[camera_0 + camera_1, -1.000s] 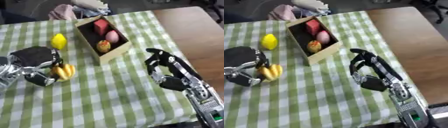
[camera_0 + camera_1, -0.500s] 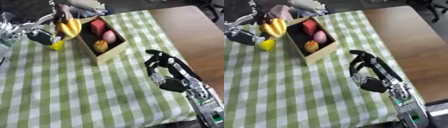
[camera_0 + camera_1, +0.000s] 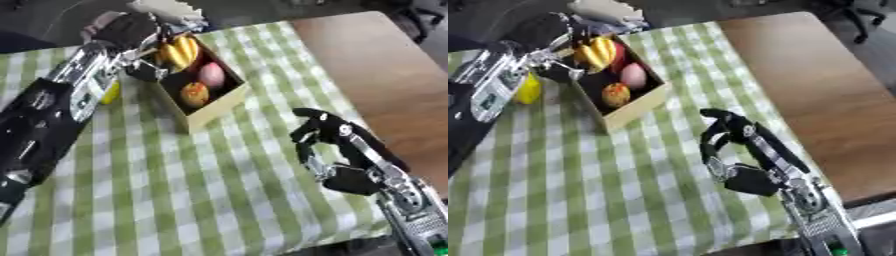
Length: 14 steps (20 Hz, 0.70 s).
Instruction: Pick up objects on the table and place them in the box.
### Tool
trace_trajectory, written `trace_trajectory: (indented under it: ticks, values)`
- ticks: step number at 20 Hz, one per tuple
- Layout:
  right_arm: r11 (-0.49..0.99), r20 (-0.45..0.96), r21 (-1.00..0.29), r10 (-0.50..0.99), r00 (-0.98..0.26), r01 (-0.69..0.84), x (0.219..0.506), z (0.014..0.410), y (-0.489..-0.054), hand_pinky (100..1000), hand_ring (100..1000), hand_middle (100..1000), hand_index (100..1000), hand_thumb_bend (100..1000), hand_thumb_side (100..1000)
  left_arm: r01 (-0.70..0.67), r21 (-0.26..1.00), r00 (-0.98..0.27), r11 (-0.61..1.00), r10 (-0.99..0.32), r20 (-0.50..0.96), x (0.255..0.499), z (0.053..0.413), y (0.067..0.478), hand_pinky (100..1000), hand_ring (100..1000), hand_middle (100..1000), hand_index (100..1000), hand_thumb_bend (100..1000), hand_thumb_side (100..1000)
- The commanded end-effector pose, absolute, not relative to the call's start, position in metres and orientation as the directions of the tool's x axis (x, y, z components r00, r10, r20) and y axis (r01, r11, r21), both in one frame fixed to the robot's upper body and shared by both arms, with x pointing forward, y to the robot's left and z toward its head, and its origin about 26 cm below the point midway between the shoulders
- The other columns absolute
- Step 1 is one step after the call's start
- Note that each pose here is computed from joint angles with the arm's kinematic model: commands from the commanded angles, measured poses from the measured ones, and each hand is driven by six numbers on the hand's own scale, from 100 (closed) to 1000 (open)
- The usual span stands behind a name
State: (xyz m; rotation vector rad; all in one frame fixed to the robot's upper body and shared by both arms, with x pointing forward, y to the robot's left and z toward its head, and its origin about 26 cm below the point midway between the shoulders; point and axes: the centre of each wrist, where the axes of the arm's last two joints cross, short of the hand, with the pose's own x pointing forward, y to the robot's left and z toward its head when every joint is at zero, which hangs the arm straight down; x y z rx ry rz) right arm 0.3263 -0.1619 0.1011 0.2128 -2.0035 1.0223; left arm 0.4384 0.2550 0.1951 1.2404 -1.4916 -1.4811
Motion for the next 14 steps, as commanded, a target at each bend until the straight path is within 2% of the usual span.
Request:
trace_trajectory:
  ticks: [1,5,9,14]
  values:
    - [0.648,0.743,-0.590,0.200,-0.639,-0.483,0.327,0.108,-0.161,576,726,572,912,100,391,-0.191,0.974,-0.301,-0.120,-0.937,-0.175,0.440,0.203,0.259,698,643,690,823,389,296]
    - [0.649,0.743,-0.591,0.207,-0.636,-0.479,0.328,0.108,-0.162,576,725,572,912,100,387,-0.200,0.975,-0.294,-0.095,-0.944,-0.152,0.435,0.214,0.267,718,676,735,853,379,363]
    - [0.652,0.741,-0.594,0.218,-0.635,-0.471,0.328,0.107,-0.165,576,725,572,912,100,384,-0.201,0.978,-0.249,-0.057,-0.963,-0.107,0.425,0.237,0.286,722,675,732,851,358,350]
    - [0.652,0.737,-0.601,0.229,-0.636,-0.462,0.329,0.108,-0.168,575,725,571,912,100,390,-0.133,0.991,-0.095,-0.031,-0.994,-0.044,0.418,0.248,0.328,731,688,746,856,378,378]
